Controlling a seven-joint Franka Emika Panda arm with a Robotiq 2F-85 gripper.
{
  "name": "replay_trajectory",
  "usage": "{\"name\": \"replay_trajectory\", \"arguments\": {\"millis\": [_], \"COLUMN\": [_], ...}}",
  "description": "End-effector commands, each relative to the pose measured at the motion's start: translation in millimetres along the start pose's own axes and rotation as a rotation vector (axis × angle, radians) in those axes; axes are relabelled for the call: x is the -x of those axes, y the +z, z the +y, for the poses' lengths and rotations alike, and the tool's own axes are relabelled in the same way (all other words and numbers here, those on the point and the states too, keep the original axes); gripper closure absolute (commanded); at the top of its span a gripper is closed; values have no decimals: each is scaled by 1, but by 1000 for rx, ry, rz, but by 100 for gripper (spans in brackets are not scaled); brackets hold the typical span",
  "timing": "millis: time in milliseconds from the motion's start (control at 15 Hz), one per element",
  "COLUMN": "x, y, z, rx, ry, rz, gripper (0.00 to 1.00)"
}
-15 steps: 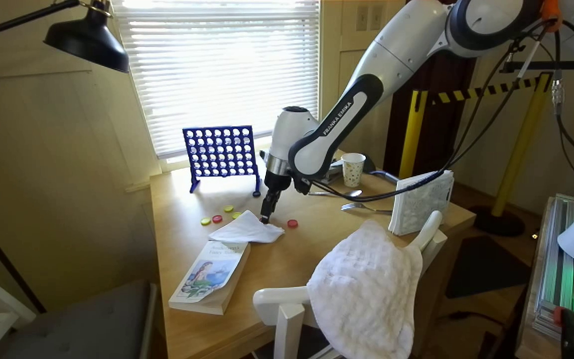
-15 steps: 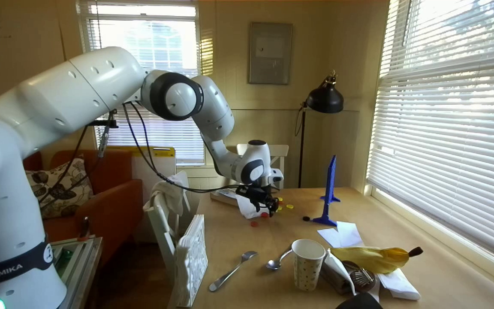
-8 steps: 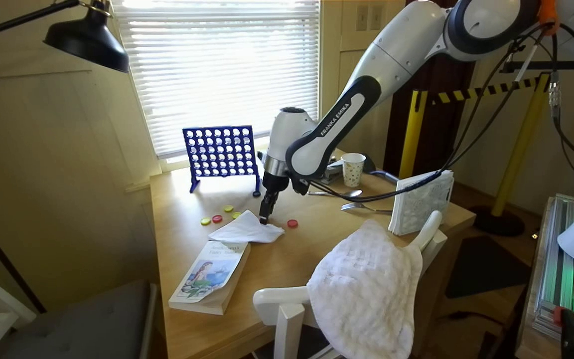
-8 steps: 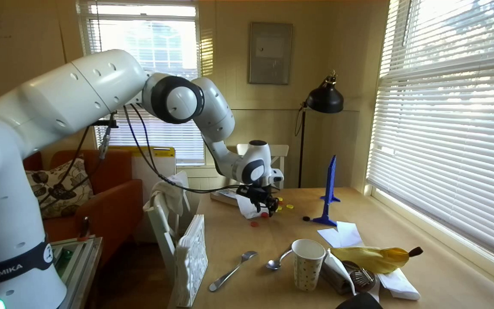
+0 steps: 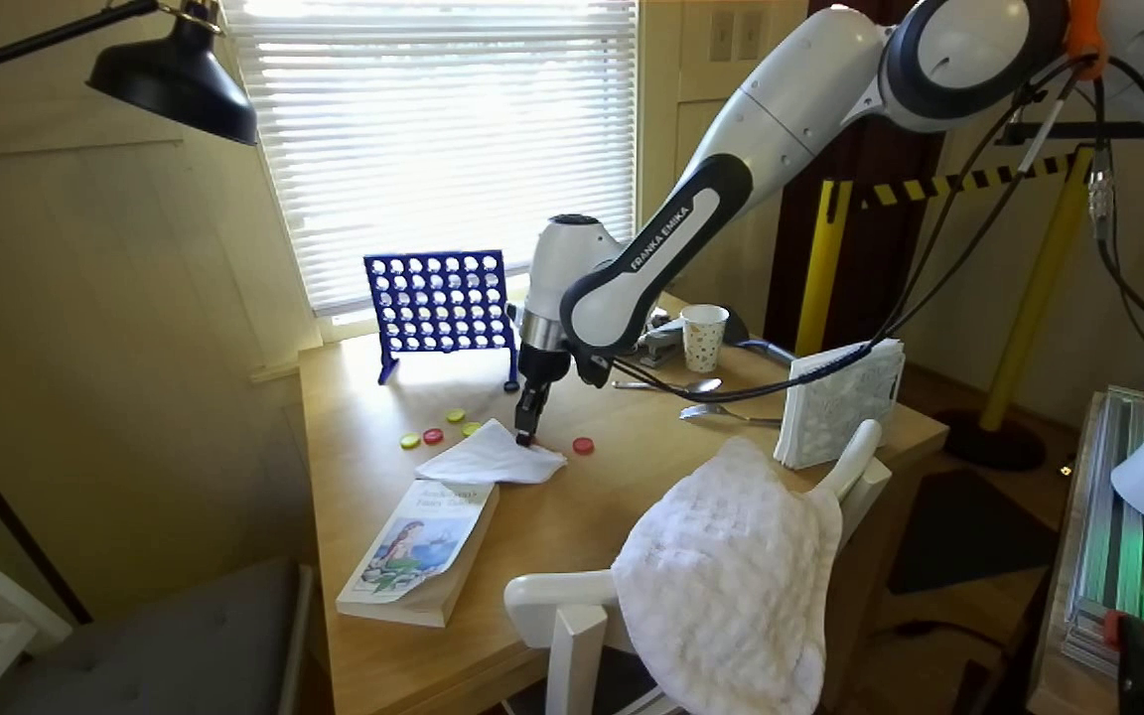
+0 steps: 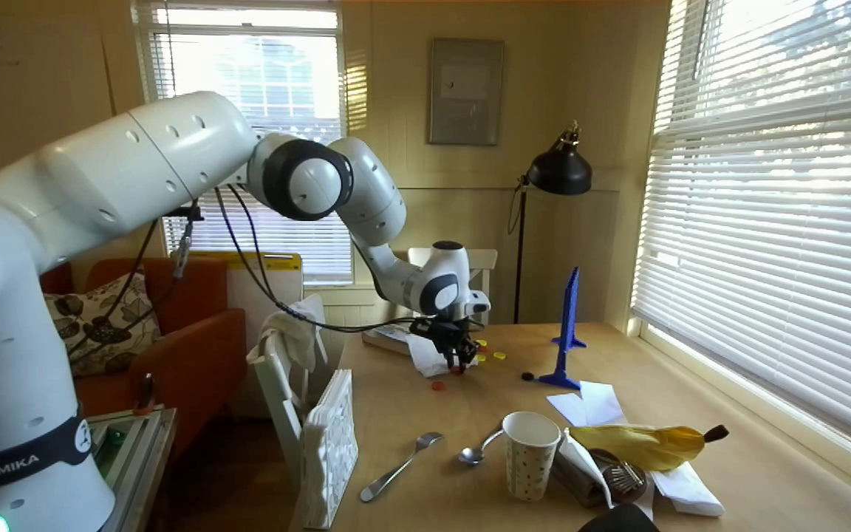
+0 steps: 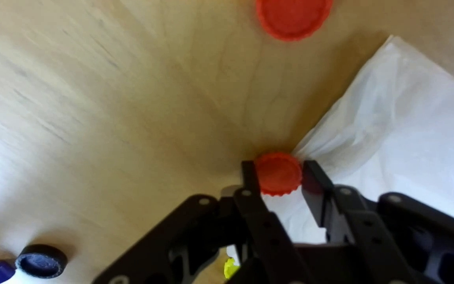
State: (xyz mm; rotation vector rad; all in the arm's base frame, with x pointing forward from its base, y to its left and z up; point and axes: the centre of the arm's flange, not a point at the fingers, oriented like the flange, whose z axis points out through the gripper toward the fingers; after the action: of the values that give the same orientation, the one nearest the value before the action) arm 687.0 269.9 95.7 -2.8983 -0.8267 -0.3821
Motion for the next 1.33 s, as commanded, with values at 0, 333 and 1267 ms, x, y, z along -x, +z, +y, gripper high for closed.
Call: {"name": "replay_trajectory", "arguments": {"millis": [0, 333, 1267], "x": [-10, 17, 30], "y": [4, -44, -50], "z": [1, -25, -1], "rx": [-17, 99, 75], "ry": [-8, 31, -14], "rz": [-11, 8, 33], "gripper": [92, 100, 32]}}
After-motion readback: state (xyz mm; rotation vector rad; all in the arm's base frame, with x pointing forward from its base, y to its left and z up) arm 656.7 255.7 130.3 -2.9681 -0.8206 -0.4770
